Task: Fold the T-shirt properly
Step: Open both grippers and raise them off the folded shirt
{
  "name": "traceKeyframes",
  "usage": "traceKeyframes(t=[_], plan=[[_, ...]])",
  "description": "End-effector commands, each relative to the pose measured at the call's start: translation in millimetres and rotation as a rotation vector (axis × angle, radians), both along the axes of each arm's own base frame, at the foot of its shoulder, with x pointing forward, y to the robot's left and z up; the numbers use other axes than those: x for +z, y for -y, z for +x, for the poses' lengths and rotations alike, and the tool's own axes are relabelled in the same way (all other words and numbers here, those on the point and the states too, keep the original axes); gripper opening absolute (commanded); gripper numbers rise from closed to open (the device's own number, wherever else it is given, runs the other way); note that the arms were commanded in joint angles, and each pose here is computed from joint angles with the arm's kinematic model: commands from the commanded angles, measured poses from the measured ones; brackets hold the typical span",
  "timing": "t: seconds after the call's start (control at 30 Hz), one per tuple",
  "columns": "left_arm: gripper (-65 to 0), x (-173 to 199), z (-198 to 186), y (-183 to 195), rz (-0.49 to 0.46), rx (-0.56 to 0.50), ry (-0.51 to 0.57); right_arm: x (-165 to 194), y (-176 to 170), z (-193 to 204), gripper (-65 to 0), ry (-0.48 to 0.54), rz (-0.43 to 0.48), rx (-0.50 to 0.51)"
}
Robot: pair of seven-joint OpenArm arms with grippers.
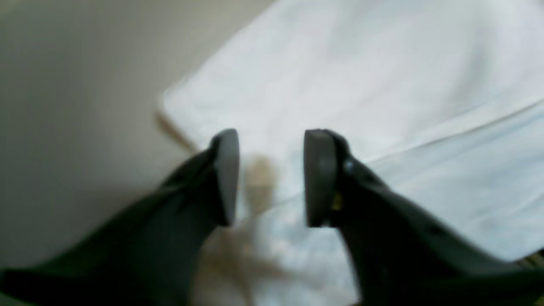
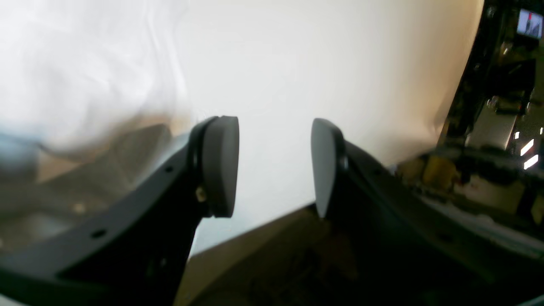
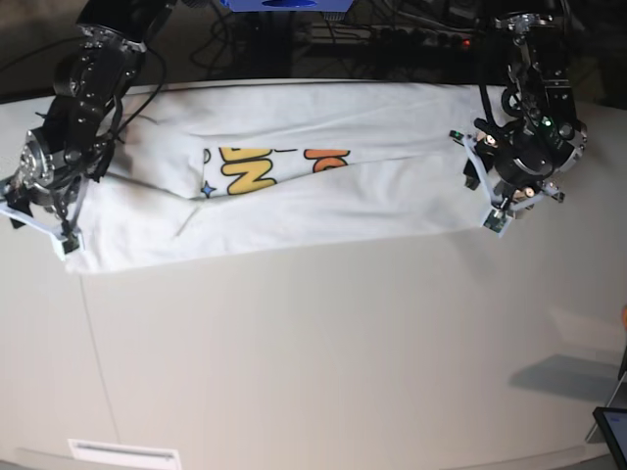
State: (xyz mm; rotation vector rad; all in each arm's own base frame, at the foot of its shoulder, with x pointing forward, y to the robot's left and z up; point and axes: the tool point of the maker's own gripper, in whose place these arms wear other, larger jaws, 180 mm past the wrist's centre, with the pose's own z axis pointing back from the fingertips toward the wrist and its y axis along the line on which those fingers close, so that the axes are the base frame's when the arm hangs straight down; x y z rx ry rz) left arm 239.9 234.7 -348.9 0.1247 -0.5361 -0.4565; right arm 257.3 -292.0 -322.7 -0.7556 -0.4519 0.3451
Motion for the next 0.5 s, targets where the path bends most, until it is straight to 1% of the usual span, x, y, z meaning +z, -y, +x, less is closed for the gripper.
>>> traceKeyframes(t=[0.0,0.03,0.07,0.1,0.13,0.17,0.27,0.37,0.4,0.47], plan=[[-51.6,7.1,3.9,0.8,0.002,-0.011,0.040,10.3,0.8,3.9,-40.5,0.046,-0.016,0.019],[-62.3,6.8,6.2,7.0,-0.024,-0.015,0.067,7.3,-7.6,5.5,-44.7,0.063,0.005,0.056],[-65.0,6.3,8.8,12.7,-0.049,-0.019,0.094,4.2,-18.3,8.7,-51.1,0.093,0.042,0.096],[-65.0,4.7,7.0,15.9,-0.070,-0.021,0.112,2.1,-25.7,11.1,-57.9,0.121,0.075,0.128],[-64.5,3.8,5.3,21.6,-0.096,-0.028,0.133,-0.1,-33.2,12.9,-63.0,0.145,0.109,0.155],[-65.0,5.1,5.7,28.1,-0.127,-0.034,0.168,-5.0,-39.9,10.8,-65.0,0.159,0.149,0.178],[-65.0,6.3,4.5,43.3,-0.218,-0.042,0.257,-13.5,-58.1,5.3,-64.0,0.225,0.290,0.217],[-65.0,12.0,0.6,52.5,-0.279,-0.058,0.336,-14.2,-59.4,-1.6,-64.1,0.303,0.412,0.195],[-65.0,14.3,-1.0,55.3,-0.297,-0.063,0.360,-14.5,-55.9,-3.1,-64.1,0.318,0.435,0.177],[-65.0,16.5,-3.4,58.9,-0.328,-0.049,0.393,-17.7,-50.3,-8.7,-64.1,0.317,0.446,0.155]])
